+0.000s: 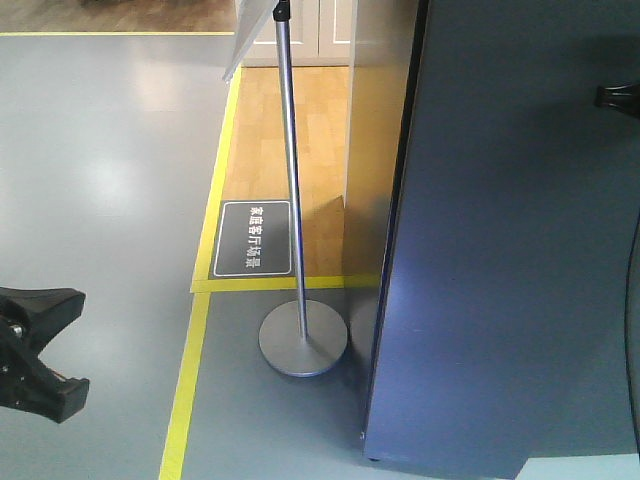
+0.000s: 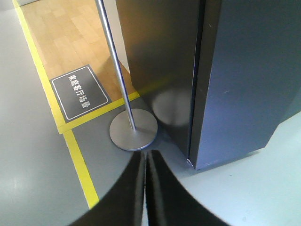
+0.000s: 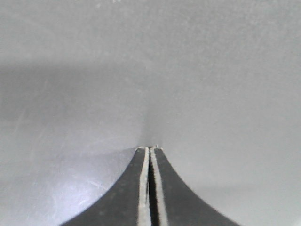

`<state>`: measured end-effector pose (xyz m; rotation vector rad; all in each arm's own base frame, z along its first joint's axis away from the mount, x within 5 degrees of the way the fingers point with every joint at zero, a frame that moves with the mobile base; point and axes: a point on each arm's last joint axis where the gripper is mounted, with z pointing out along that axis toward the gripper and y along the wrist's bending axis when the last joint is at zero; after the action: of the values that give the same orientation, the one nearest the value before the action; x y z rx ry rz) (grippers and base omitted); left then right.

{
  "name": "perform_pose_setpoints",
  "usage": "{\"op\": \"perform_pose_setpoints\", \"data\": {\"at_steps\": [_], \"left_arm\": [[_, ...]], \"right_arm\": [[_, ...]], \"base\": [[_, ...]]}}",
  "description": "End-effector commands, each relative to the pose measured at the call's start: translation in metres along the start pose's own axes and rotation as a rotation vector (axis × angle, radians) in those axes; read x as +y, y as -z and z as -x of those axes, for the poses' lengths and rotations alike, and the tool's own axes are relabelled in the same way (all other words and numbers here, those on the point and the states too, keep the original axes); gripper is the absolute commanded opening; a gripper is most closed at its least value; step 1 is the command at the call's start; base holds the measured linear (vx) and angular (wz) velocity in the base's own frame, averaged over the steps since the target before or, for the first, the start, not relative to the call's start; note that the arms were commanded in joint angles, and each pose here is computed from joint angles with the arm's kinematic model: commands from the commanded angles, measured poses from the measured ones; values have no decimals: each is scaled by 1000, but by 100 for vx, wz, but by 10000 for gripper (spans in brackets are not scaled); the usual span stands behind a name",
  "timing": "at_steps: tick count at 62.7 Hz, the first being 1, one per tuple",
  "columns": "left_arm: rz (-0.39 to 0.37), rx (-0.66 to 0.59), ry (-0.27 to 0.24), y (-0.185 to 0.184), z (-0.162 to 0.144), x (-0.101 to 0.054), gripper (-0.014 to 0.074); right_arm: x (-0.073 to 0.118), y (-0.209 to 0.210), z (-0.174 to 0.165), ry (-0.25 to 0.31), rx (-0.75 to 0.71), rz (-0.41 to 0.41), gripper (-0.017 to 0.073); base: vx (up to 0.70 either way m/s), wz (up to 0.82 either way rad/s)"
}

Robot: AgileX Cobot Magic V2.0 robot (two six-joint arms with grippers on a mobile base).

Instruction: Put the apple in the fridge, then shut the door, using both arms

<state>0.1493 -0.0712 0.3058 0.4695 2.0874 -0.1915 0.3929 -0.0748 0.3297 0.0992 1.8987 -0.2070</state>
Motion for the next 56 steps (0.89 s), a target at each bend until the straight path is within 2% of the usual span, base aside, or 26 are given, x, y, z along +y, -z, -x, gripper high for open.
{"op": "perform_pose_setpoints", "data": {"at_steps": [1,23,34,45,52,56], "left_arm": [[-10,-94,9,5,13,0,-6],[-10,-93,9,5,13,0,-6],[-10,-93,9,5,13,0,-6],[-10,-93,9,5,13,0,-6],[-10,-93,9,5,13,0,-6],[-10,-93,9,5,13,0,-6]], "right_arm": [[-2,0,36,9,-195,9,-7],[0,-15,32,-2,-238,27,-7],[0,-18,25,-7,-167,18,-7],[-4,-2,27,1,-56,-15,-7],[-1,15,28,43,27,-26,-6],[8,26,23,85,52,-5,-6]], "base": [[0,0],[0,0],[0,0],[0,0],[0,0],[0,0]]}}
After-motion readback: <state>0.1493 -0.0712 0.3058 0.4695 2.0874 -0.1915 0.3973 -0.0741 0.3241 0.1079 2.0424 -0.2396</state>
